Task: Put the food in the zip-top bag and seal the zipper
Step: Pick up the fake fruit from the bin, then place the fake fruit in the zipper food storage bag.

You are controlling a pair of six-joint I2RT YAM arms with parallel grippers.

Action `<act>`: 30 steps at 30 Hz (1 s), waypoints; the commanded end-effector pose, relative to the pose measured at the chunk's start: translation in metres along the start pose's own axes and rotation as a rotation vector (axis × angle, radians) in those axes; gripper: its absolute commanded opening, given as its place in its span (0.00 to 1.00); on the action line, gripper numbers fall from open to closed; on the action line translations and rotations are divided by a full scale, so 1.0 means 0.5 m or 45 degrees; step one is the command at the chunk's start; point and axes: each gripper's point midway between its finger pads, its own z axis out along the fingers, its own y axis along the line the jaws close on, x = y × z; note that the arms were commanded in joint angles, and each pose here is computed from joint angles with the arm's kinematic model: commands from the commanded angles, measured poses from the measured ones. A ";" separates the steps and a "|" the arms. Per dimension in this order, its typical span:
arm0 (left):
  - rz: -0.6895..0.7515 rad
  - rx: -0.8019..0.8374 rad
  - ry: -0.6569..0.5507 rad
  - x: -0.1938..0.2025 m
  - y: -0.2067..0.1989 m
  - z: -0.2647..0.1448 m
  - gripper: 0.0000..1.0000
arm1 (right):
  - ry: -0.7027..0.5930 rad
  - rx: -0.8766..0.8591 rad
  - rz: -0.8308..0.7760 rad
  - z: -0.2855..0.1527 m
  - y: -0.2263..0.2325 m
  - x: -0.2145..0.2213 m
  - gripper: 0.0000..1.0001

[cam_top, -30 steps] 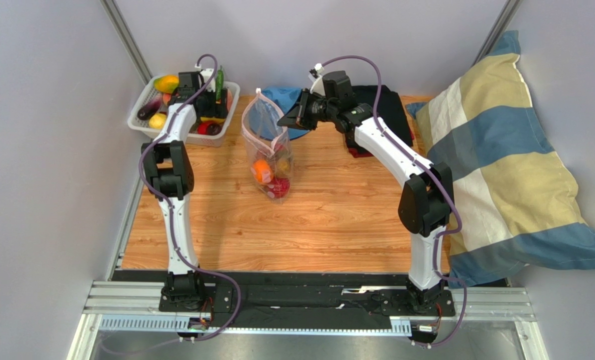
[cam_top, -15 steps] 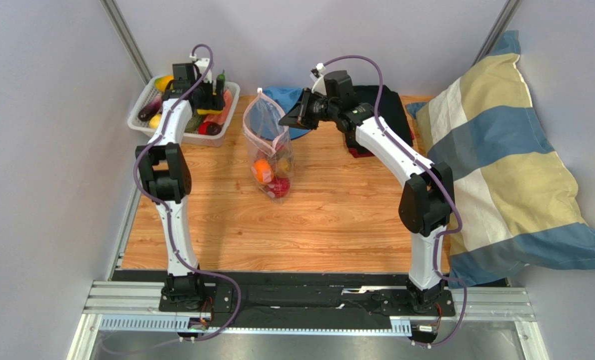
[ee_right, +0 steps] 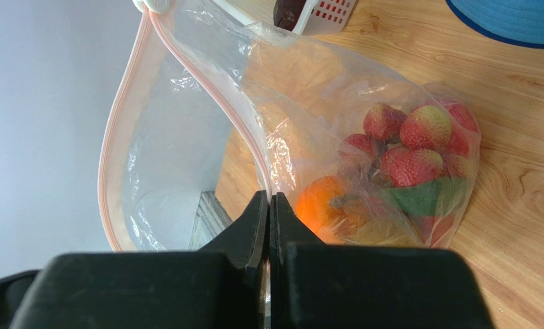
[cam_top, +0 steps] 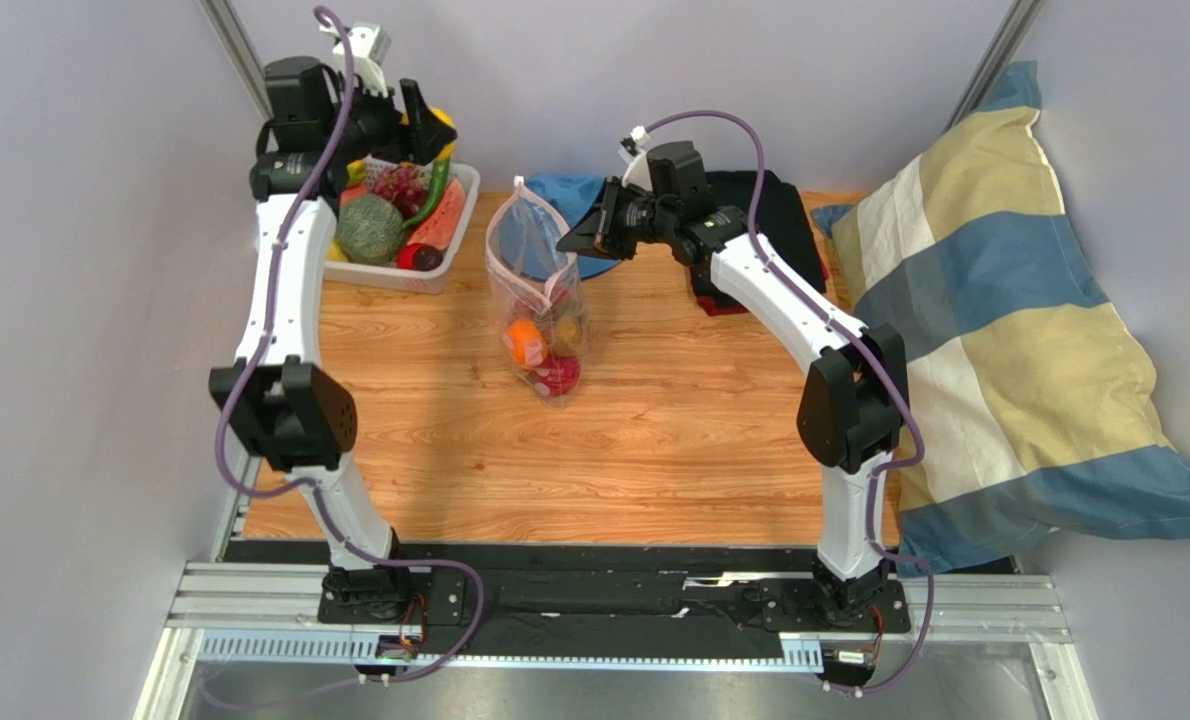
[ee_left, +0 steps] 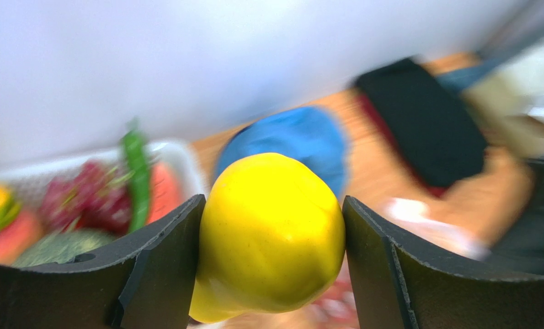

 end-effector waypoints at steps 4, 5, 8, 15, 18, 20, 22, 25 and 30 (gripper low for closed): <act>0.022 0.632 -0.112 -0.093 -0.326 -0.158 0.57 | -0.027 -0.094 -0.109 -0.017 0.073 -0.010 0.00; 0.028 0.665 -0.097 -0.081 -0.346 -0.167 0.57 | -0.028 -0.097 -0.114 -0.017 0.076 -0.008 0.00; 0.049 0.756 -0.051 -0.044 -0.403 -0.170 0.57 | -0.032 -0.105 -0.125 -0.021 0.087 -0.007 0.00; -0.105 0.714 0.071 0.043 -0.435 -0.130 0.59 | -0.039 -0.116 -0.128 -0.034 0.101 -0.004 0.00; -0.201 0.696 0.148 0.094 -0.426 -0.109 0.59 | -0.043 -0.119 -0.131 -0.039 0.105 -0.004 0.00; -0.239 0.646 0.205 0.123 -0.413 -0.099 0.64 | -0.046 -0.123 -0.136 -0.045 0.109 -0.004 0.00; -0.233 0.614 0.211 0.123 -0.407 -0.102 0.80 | -0.053 -0.124 -0.140 -0.049 0.112 -0.005 0.00; -0.178 0.556 0.139 0.082 -0.403 -0.130 0.99 | -0.068 -0.120 -0.155 -0.057 0.116 -0.009 0.00; -0.123 0.356 0.034 0.010 -0.352 -0.161 0.99 | -0.070 -0.112 -0.167 -0.063 0.115 -0.006 0.00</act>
